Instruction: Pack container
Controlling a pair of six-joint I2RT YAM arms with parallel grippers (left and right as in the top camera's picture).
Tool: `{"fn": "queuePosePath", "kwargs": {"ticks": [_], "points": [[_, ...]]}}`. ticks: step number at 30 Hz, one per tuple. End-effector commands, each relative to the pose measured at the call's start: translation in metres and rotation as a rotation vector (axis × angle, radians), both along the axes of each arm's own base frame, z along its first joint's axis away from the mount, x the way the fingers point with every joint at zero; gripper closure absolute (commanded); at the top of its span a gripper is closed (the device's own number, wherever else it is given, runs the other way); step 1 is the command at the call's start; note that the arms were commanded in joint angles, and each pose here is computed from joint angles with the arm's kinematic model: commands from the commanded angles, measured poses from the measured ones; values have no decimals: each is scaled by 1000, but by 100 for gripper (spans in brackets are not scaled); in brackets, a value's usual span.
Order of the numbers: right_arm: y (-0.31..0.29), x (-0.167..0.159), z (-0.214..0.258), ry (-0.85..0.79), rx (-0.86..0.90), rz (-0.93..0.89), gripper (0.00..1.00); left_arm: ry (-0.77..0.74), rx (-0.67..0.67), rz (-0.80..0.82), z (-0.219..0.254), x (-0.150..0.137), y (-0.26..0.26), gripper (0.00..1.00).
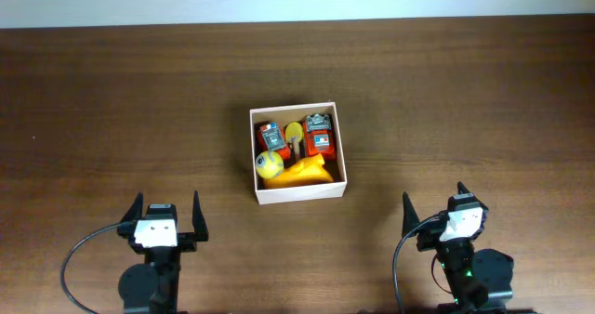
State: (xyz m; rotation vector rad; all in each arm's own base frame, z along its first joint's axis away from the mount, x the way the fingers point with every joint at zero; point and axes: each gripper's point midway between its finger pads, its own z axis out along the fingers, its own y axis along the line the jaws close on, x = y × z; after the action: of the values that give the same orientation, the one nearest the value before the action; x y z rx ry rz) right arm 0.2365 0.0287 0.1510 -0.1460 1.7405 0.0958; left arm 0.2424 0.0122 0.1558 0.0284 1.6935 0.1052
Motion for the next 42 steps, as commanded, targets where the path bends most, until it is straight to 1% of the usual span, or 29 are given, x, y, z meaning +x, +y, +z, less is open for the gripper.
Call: {"fn": "queuePosePath", "kwargs": {"ticks": [1, 5, 42], "points": [[5, -1, -1, -4, -5, 30, 1, -4, 8, -7, 0, 0, -1, 1], [10, -2, -1, -6, 0, 59, 1, -4, 8, -7, 0, 0, -1, 1], [10, -2, -1, -6, 0, 59, 1, -3, 8, -7, -1, 0, -1, 1]]}}
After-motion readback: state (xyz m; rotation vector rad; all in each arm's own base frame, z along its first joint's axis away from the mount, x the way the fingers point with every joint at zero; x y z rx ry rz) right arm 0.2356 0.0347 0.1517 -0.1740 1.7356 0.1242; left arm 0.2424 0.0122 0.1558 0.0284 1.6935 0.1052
